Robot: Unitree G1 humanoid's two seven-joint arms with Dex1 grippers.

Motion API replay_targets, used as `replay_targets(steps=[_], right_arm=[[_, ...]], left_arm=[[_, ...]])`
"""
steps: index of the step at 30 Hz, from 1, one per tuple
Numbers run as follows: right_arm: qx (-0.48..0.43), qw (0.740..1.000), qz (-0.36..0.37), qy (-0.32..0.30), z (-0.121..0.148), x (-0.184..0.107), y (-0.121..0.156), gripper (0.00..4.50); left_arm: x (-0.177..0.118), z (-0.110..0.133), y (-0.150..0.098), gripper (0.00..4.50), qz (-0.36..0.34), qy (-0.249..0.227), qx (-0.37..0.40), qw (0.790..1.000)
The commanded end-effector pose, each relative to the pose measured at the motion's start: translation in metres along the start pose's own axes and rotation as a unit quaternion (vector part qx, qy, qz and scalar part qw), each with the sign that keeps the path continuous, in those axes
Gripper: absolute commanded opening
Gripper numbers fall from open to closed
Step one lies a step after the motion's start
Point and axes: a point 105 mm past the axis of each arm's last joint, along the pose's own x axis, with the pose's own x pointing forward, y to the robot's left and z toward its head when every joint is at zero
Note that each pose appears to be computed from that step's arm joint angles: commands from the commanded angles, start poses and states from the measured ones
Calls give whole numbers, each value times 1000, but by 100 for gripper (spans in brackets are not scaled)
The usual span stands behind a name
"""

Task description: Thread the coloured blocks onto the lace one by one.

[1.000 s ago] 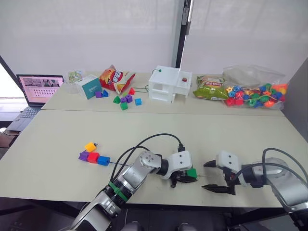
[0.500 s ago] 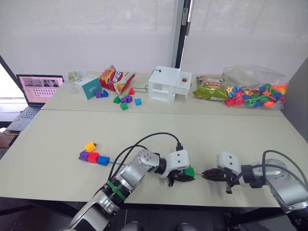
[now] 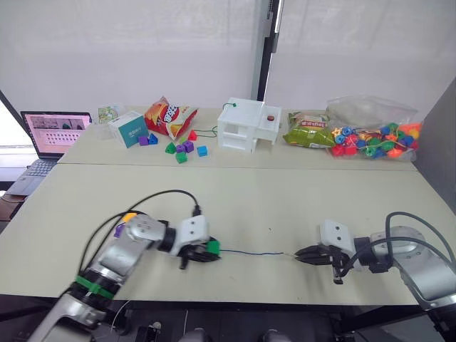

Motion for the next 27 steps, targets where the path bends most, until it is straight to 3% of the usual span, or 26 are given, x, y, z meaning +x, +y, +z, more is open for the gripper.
replay_targets(steps=[1,7,12,23,27], right_arm=[[-8,1000,-3,-1,3,-3,-2,0],[-4,1000,-8,2,0,-5,-5,0],[8,999,-29,13,-8,-15,-12,0],[17,999,-37,26,-16,-19,-7,0],[17,999,-43,15,-10,-13,-9,0]], left_arm=[[-37,-43,4,120,17,76,-19,997],[-49,-53,5,120,21,89,-16,996],[-39,-36,10,120,25,56,-6,998],[-40,-43,9,120,16,76,5,997],[-38,-27,10,120,3,48,11,999]])
